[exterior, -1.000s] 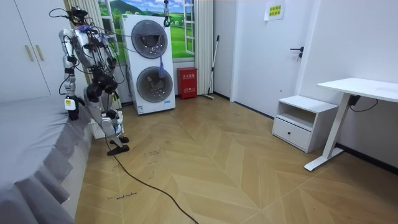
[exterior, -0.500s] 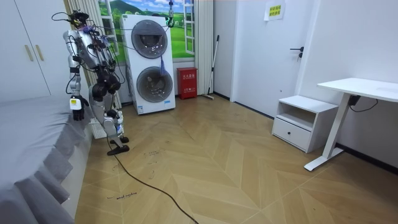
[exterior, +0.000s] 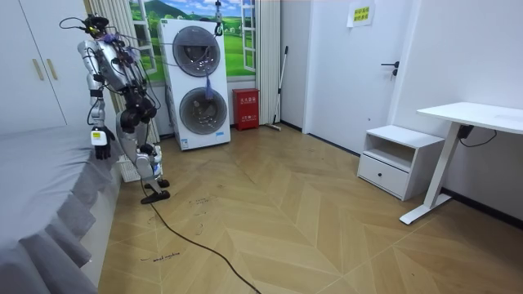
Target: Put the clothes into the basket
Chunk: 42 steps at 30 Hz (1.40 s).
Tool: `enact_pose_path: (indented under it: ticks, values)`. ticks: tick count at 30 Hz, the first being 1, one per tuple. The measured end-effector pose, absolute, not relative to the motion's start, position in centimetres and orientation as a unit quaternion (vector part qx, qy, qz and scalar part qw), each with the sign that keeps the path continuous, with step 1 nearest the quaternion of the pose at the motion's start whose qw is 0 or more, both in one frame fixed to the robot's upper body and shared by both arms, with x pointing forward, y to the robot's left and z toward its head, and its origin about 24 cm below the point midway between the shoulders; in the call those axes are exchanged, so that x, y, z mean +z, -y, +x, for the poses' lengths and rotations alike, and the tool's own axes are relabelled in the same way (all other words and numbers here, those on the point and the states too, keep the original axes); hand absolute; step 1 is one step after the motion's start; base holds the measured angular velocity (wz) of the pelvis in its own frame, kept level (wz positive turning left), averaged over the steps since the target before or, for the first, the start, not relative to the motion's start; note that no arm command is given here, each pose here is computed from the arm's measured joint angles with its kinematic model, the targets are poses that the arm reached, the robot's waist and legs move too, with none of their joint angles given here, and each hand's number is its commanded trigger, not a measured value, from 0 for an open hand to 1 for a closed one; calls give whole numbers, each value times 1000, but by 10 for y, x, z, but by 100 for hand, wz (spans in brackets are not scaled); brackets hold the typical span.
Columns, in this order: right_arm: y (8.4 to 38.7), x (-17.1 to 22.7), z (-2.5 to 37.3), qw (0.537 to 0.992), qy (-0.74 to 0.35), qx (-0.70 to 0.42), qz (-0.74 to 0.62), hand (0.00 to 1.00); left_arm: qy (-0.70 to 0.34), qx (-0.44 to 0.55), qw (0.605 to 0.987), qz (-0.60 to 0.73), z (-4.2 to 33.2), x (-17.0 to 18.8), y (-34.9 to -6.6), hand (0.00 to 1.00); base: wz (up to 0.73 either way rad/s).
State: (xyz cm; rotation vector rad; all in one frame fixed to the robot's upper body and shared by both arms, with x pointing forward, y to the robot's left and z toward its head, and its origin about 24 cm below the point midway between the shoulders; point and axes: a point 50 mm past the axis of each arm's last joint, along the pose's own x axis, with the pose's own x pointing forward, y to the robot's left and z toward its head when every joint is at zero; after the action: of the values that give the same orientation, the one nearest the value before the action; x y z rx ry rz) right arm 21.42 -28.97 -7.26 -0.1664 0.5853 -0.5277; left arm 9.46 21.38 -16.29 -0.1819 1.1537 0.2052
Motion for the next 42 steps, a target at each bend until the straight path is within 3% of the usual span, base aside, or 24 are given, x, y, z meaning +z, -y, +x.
enact_pose_path:
  ticks: [16,21,29,42]
  values:
    - [282,-87,201,914,-318,-239,-86,0,-547,90,828,-80,94,-163,-214,0,9]
    - [278,-104,173,903,-354,-241,-35,0,-554,81,825,-73,86,-165,-212,0,19]
    - [253,-151,84,841,-481,-241,66,0,-563,71,823,-39,61,-168,-211,0,40]
    - [222,-167,63,815,-557,-146,63,0,-553,97,827,-21,65,-167,-208,0,32]
